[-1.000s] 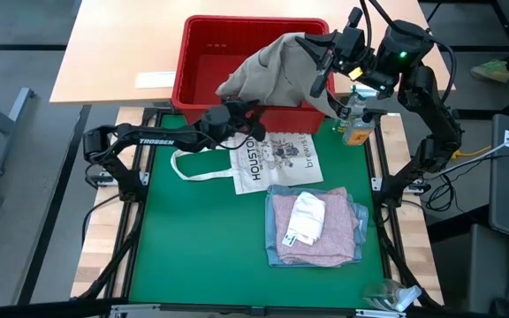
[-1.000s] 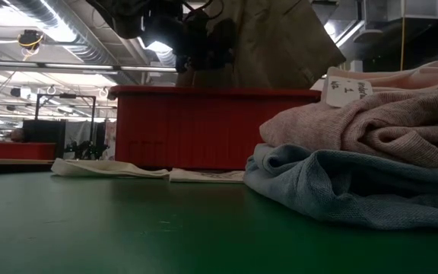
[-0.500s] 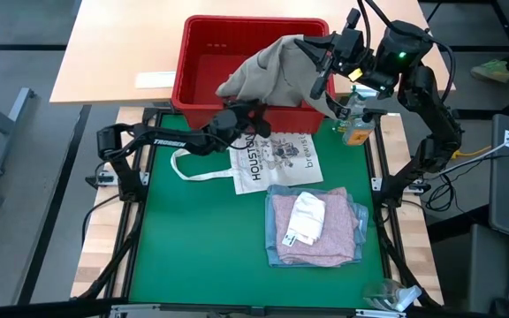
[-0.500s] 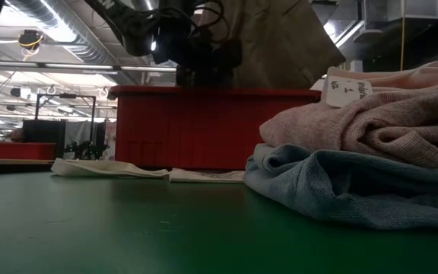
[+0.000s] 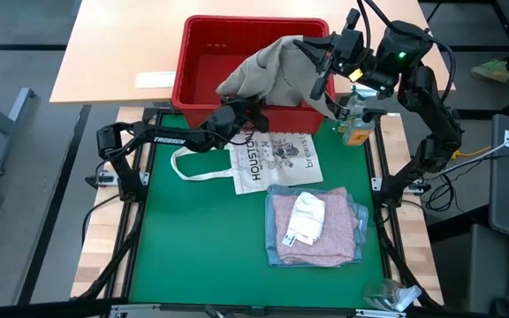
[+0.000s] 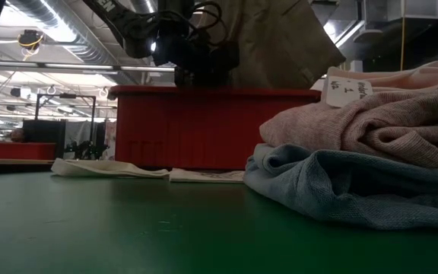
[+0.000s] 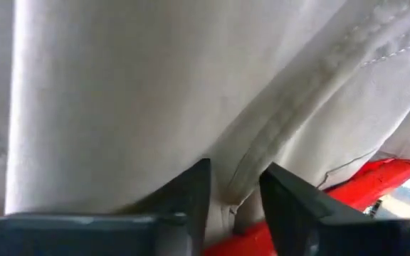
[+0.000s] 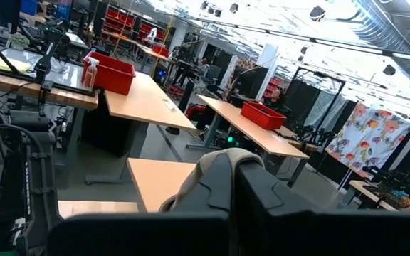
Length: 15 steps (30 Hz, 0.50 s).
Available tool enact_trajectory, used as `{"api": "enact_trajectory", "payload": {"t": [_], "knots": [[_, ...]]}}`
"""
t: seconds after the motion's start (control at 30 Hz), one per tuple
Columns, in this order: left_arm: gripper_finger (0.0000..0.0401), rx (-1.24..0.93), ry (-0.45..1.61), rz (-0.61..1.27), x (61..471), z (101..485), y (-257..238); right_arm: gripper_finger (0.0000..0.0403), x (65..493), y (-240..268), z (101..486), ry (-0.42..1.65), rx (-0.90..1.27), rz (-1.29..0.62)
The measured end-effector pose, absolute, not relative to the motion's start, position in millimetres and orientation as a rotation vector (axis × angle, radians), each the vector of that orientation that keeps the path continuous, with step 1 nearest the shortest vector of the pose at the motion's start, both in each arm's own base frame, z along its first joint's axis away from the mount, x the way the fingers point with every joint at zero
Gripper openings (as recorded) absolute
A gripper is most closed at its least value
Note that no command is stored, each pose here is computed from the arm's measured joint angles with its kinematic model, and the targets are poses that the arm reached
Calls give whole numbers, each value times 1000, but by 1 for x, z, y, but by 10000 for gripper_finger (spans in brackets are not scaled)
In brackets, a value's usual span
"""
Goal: Fold Laundry from Bin
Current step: Fold the light brown shorts from the red laundry basket
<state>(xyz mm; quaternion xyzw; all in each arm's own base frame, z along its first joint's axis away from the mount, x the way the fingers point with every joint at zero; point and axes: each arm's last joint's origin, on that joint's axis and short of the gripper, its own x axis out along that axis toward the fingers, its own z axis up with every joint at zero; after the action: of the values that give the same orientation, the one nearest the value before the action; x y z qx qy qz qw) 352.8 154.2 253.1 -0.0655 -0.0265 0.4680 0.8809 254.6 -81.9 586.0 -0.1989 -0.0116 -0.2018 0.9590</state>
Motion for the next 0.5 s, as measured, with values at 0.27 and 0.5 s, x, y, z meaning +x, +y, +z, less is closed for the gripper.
{"api": "enact_trajectory", "payload": {"t": [0.27, 0.5], "knots": [[8, -137, -57, 916, 354, 257, 148, 3, 254, -83, 586, -16, -405, -445], [2, -143, -164, 859, 335, 306, 124, 6, 252, -86, 586, 34, -472, -583]]}}
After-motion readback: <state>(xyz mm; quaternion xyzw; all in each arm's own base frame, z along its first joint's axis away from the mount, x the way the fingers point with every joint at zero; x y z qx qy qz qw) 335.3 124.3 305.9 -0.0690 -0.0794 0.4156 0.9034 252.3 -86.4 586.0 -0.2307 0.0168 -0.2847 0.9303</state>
